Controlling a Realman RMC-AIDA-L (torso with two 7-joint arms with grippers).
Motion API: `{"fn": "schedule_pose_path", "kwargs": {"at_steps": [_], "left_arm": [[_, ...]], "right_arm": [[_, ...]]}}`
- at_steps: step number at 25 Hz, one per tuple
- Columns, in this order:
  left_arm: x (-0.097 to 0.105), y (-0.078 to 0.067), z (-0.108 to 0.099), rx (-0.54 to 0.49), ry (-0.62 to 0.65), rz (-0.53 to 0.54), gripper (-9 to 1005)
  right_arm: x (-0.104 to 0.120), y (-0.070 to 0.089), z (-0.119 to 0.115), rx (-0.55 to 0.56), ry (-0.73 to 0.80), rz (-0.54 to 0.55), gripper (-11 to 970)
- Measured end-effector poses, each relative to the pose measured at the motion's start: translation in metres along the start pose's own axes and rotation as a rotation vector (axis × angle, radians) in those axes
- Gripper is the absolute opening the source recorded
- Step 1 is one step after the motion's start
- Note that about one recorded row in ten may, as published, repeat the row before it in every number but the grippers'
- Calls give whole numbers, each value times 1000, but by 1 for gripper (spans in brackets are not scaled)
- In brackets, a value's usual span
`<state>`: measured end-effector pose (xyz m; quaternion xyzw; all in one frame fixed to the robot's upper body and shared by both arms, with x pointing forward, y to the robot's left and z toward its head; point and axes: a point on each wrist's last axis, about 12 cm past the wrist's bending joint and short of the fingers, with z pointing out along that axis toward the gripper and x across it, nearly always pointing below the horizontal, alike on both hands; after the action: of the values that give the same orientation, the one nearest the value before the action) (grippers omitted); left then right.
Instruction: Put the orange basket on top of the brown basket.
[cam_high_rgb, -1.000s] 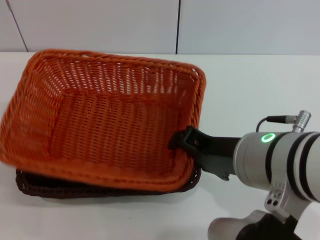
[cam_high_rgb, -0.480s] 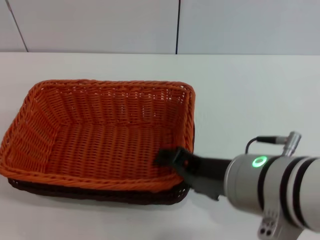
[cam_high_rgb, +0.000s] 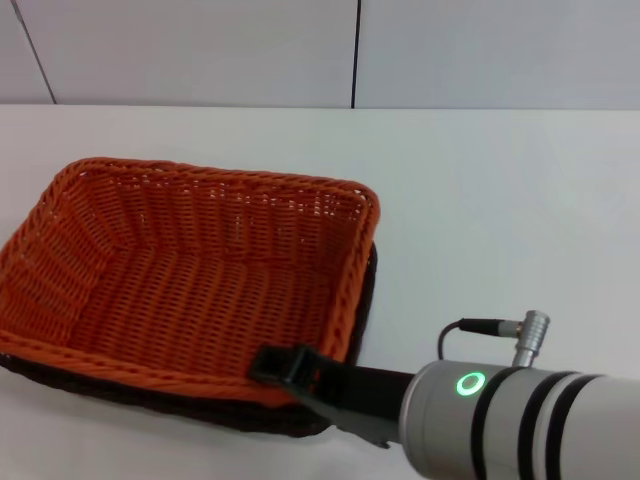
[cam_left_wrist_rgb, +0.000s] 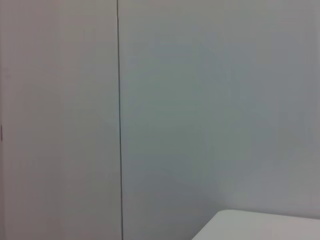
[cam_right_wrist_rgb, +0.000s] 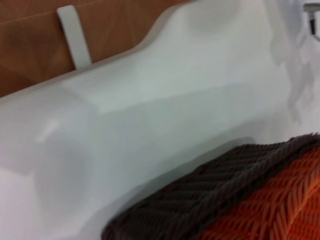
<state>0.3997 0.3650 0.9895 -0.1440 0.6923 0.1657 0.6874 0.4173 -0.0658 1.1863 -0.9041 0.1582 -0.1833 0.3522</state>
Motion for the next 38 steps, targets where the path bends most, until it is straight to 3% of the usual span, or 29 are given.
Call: {"fn": "schedule_pose_path", "kwargs": {"at_steps": [7,21,38], "left_arm": [[1,2,0,2,2,11,668],[2,4,-3,9,5,24,668],[4,6,-8,17,14,35,668]], "right_arm": [[-7,-7,0,86,-5,-8,637],[-34,4,1,178,-28,8,638],[-53,7,7,203,-73,-6,707]]}}
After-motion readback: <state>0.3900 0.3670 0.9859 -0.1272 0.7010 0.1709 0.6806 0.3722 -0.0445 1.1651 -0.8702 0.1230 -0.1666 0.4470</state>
